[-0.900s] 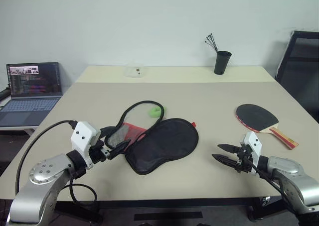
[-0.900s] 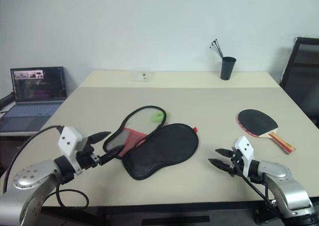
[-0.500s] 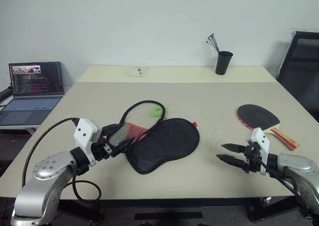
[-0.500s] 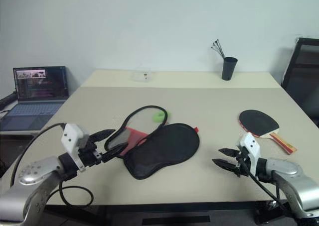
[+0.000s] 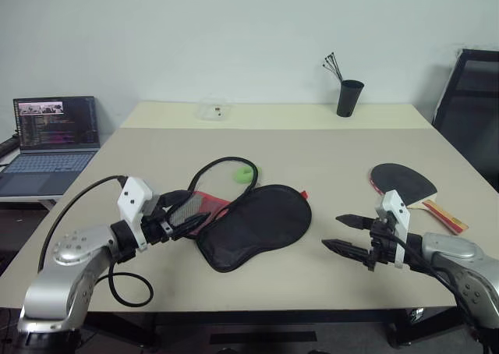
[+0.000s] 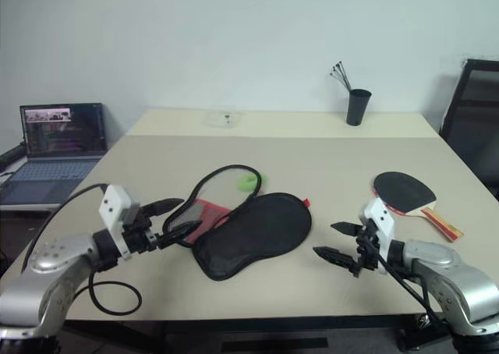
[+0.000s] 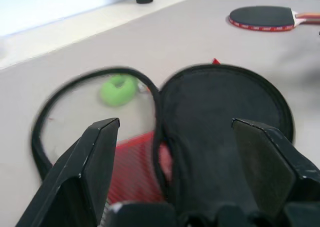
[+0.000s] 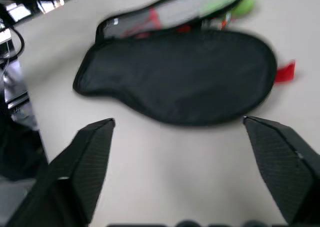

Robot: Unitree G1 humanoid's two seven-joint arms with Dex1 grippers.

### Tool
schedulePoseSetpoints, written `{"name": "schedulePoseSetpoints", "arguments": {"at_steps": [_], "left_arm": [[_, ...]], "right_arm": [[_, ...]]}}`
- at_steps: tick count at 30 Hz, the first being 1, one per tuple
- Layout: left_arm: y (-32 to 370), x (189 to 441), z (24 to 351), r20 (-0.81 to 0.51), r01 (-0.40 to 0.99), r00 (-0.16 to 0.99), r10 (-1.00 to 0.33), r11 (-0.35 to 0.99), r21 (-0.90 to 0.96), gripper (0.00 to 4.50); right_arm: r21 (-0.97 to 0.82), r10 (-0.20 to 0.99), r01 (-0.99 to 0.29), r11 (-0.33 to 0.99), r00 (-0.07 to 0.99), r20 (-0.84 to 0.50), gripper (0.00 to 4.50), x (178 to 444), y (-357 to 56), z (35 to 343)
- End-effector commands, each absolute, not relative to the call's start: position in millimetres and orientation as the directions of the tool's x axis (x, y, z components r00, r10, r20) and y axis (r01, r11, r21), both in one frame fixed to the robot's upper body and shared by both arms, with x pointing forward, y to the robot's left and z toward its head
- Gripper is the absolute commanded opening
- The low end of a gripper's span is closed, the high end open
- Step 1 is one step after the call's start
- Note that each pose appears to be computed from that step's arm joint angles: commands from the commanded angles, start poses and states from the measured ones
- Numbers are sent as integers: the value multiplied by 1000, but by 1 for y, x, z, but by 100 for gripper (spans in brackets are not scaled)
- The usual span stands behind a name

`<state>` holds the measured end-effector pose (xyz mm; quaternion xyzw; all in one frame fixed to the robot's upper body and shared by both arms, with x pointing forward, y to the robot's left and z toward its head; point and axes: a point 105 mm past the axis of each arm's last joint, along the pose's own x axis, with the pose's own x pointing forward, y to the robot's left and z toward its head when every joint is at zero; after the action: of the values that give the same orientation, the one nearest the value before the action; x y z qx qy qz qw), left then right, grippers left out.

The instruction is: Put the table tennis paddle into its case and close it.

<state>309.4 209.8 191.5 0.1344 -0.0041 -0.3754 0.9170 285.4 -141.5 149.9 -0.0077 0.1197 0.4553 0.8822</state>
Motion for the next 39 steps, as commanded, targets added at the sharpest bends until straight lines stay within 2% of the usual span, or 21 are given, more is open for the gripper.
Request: {"name": "schedulePoseSetpoints", "arguments": {"at_steps": [1,9,19,36,39], "left_arm": [[206,312,208,-84,728,667,-740,624,284,391],[205,304,206,-202,871,487,-850,454,190,391],[207,309,208,-230,878,473,-851,432,208,391],[208,307,206,-221,863,497,-839,453,221,391],[208,308,206,-217,862,499,-839,455,223,391]], "right_arm": [[137,784,-775,617,589,-198,449,291,-141,153],[281,753,-701,656,579,-313,449,299,-121,126],[335,685,-599,727,602,-410,449,327,-90,95],[375,759,-660,651,558,-336,449,338,-39,115],[360,747,-655,664,572,-338,391,342,-39,115]]}}
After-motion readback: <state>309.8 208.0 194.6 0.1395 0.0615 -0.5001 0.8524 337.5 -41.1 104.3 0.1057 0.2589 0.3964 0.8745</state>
